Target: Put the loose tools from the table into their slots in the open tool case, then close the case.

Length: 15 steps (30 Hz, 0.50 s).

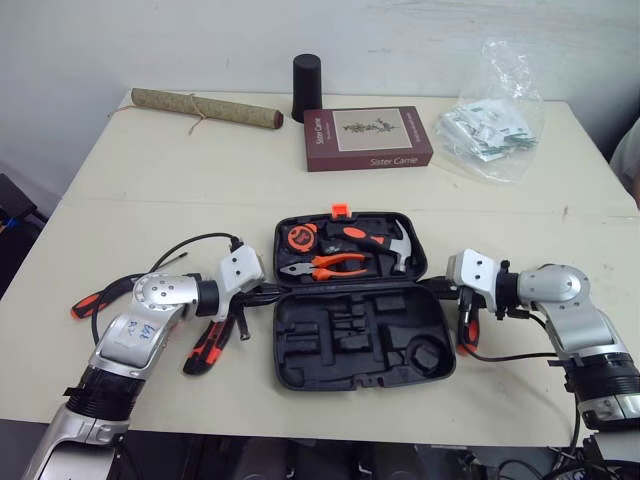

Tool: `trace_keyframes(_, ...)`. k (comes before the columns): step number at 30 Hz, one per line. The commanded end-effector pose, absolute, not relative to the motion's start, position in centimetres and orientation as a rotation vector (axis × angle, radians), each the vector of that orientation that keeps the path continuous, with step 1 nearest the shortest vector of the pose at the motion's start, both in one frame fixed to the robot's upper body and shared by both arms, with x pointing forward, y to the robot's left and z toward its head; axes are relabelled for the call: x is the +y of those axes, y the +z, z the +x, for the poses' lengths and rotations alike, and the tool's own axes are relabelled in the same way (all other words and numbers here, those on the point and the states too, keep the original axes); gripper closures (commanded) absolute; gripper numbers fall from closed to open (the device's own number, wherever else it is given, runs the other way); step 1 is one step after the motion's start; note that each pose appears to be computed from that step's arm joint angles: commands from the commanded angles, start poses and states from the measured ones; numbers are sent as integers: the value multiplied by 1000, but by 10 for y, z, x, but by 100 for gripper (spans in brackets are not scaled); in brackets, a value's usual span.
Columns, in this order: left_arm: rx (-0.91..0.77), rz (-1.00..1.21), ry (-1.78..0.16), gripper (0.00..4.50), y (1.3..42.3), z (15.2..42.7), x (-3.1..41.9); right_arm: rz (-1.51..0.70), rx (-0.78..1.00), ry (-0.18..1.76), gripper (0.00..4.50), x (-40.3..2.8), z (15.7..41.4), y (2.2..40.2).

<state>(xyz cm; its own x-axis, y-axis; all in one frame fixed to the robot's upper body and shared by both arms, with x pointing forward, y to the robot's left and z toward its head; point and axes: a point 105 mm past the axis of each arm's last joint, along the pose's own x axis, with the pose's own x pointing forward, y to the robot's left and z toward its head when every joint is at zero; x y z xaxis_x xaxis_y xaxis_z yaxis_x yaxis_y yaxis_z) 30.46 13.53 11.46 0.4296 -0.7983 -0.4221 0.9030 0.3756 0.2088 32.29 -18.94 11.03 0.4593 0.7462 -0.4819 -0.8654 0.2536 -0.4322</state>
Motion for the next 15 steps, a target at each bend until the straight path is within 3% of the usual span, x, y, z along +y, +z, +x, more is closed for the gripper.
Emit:
trace_keyframes(1, 308, 438, -1150, 443, 104, 292, 131, -710, 103, 1206, 450, -163, 306, 122)
trace_keyframes(15, 386, 374, -1186, 443, 92, 261, 133, -661, 163, 1280, 450, -150, 258, 109)
